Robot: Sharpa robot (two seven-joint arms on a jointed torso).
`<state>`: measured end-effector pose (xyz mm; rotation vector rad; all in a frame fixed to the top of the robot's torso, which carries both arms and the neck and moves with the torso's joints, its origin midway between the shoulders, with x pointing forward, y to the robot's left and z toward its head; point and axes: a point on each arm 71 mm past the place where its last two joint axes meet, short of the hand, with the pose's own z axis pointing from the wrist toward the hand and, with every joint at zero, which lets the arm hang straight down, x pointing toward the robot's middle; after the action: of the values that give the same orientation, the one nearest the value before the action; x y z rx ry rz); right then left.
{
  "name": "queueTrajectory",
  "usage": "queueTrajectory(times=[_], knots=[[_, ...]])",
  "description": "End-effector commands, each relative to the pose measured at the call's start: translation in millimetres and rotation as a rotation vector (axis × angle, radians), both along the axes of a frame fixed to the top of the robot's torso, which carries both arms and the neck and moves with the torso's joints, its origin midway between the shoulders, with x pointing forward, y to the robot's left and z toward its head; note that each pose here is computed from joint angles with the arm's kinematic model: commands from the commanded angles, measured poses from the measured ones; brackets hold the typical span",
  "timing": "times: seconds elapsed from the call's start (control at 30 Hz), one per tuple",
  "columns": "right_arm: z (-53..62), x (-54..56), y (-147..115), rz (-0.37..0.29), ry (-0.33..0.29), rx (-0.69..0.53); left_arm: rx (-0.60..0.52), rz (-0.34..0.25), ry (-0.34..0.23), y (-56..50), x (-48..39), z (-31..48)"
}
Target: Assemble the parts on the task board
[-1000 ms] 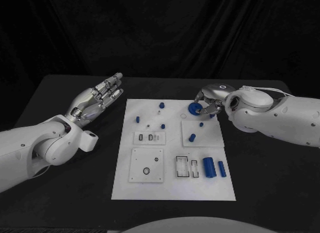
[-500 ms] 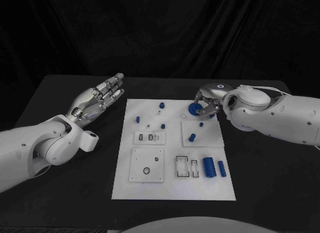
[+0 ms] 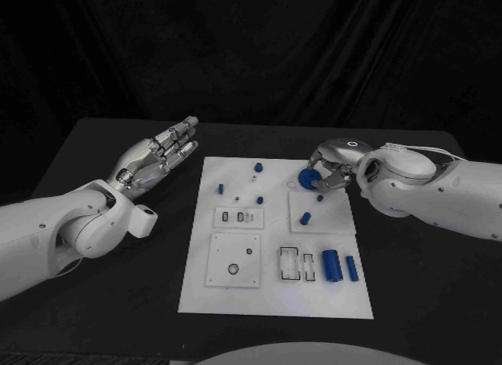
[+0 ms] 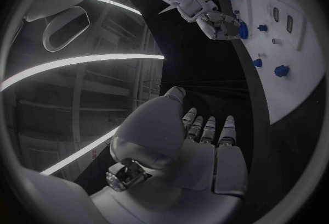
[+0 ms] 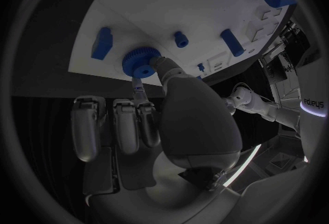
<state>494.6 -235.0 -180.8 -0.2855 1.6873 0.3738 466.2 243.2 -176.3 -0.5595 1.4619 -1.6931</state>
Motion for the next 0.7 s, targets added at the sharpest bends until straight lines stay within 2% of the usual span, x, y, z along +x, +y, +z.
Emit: queueTrajectory(times=[0.03,0.37,0.7], knots=[[8.6,-2.8,8.7,0.027,-0.013,0.059,-0.023,-0.013,-0.030,-1.0,-0.4,3.9],[14.5,-8.3,51.1,0.135,-0.010,0.096,-0.019,-0.021,-0.023,-4.1,1.9,2.6],[13.9,-0.9,81.8,0.192,-0.007,0.091,-0.020,-0.032,-0.017,-7.6,3.2,1.6]])
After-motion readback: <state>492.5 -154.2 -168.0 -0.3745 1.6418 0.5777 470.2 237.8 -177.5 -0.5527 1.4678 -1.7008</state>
